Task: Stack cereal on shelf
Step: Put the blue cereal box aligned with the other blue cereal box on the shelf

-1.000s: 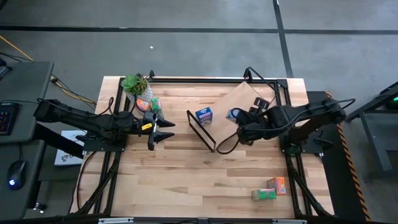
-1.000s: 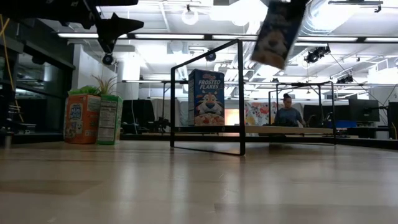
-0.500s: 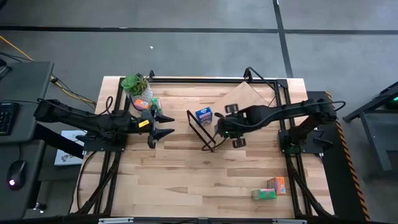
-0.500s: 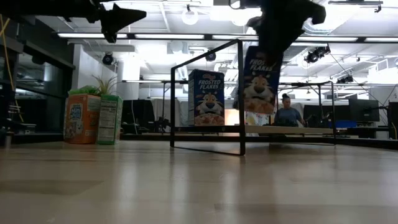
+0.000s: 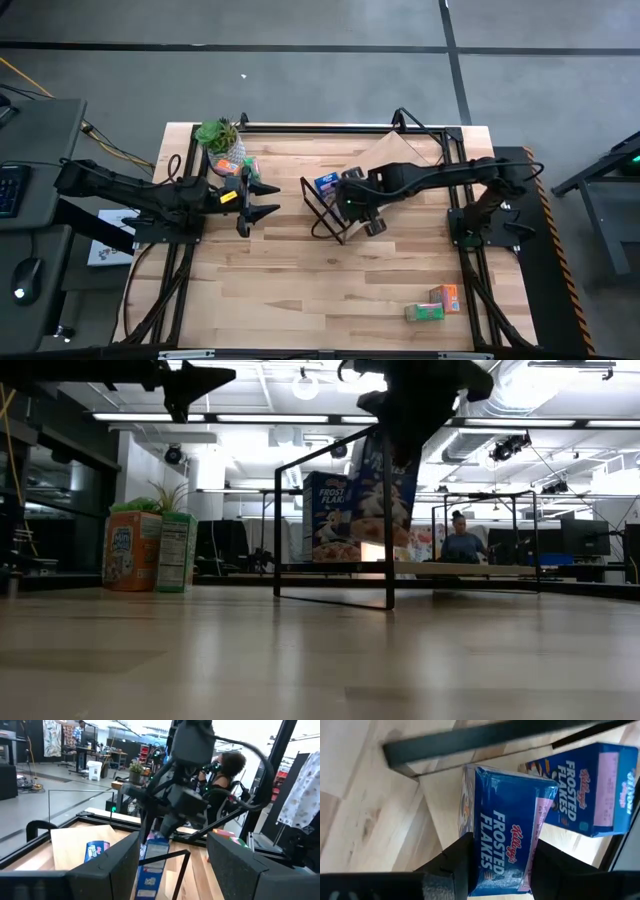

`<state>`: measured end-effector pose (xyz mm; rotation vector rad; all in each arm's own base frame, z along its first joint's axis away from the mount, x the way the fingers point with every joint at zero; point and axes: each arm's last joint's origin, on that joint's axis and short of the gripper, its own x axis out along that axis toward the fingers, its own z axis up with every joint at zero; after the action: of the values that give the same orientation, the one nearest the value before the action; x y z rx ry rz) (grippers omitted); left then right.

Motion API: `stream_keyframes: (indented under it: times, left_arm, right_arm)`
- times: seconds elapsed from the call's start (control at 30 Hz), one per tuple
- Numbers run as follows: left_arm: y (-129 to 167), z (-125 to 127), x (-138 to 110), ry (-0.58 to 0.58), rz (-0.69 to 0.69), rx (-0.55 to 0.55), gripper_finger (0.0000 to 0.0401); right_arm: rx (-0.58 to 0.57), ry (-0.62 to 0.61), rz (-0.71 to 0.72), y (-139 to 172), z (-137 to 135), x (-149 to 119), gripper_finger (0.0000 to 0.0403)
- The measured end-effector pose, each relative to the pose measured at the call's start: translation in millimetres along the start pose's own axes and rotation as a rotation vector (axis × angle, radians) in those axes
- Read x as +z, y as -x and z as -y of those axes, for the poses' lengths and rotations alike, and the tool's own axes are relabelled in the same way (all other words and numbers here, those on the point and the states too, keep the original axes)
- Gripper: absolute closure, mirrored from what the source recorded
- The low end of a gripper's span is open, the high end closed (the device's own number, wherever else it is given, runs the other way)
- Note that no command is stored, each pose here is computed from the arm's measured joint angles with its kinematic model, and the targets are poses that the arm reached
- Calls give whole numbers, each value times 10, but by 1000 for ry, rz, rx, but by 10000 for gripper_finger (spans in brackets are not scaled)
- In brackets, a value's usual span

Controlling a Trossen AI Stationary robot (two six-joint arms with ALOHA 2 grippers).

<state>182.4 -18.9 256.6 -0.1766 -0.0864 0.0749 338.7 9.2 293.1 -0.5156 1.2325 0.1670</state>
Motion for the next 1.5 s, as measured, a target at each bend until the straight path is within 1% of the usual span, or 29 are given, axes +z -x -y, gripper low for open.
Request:
stream_keyframes:
  times: [0.13,0.37,0.5,0.7,0.87,0.97,1.23,1.33,1.5]
  left_arm:
    - [0,1,4,1,4,-1,181]
    - [0,1,8,2,8,-1,181]
    - [0,1,8,2,8,-1,181]
    - [0,0,8,2,8,2,181]
    - [0,0,7,2,7,3,181]
    - [0,0,7,2,7,3,181]
    - [0,0,6,2,7,3,181]
    - [0,0,7,3,7,3,181]
    - [0,0,7,3,7,3,181]
  right_arm:
    - [8,-15,-11,-90,74,-10,257]
    - [-15,-27,-25,-206,150,0,257]
    - [-19,-11,-19,-215,158,8,257]
    - [-47,-22,32,-213,185,57,257]
    - [-49,-33,36,-213,187,61,254]
    - [-48,-58,36,-213,187,60,238]
    - [-61,-45,23,-214,189,53,172]
    - [-76,-28,13,-213,193,49,162]
    - [-114,6,-12,-212,202,41,160]
